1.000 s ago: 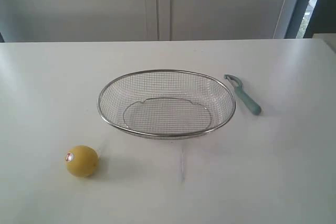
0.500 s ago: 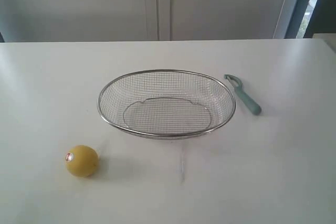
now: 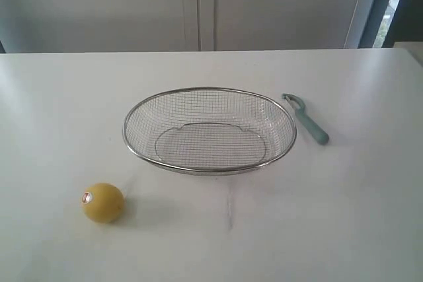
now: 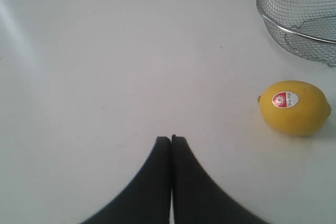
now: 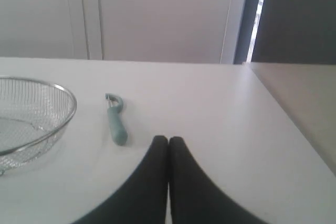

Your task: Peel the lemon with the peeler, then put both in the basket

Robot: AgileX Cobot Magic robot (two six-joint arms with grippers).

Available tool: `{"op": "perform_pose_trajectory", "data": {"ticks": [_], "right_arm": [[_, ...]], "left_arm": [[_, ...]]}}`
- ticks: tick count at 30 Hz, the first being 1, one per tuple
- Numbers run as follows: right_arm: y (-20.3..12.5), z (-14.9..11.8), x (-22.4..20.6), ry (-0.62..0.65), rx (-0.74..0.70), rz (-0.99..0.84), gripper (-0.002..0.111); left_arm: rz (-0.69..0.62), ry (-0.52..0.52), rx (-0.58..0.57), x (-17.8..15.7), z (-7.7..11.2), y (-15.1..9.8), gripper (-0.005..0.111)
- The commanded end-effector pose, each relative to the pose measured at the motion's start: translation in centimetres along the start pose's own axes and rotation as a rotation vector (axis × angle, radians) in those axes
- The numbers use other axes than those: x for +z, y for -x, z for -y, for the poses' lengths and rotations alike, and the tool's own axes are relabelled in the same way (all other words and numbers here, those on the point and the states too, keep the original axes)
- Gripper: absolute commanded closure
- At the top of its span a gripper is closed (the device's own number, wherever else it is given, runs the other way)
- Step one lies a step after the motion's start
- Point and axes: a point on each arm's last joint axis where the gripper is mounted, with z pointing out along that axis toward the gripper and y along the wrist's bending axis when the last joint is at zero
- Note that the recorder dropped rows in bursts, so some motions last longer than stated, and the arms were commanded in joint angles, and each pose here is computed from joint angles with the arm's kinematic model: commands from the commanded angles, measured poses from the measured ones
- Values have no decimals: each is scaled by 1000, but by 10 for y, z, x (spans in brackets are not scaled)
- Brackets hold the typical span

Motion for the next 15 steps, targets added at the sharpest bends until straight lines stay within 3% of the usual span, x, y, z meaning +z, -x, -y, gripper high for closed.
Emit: {"op": "perform_pose_trajectory", "data": {"ticks": [1, 15], "right_arm": [[11, 0, -1, -1, -18, 135, 108], [49, -1, -15, 3, -18, 588, 108]], "left_arm": [[-2, 0, -2, 0, 0, -1, 107], [-2, 0, -2, 0, 0, -1, 107]]}}
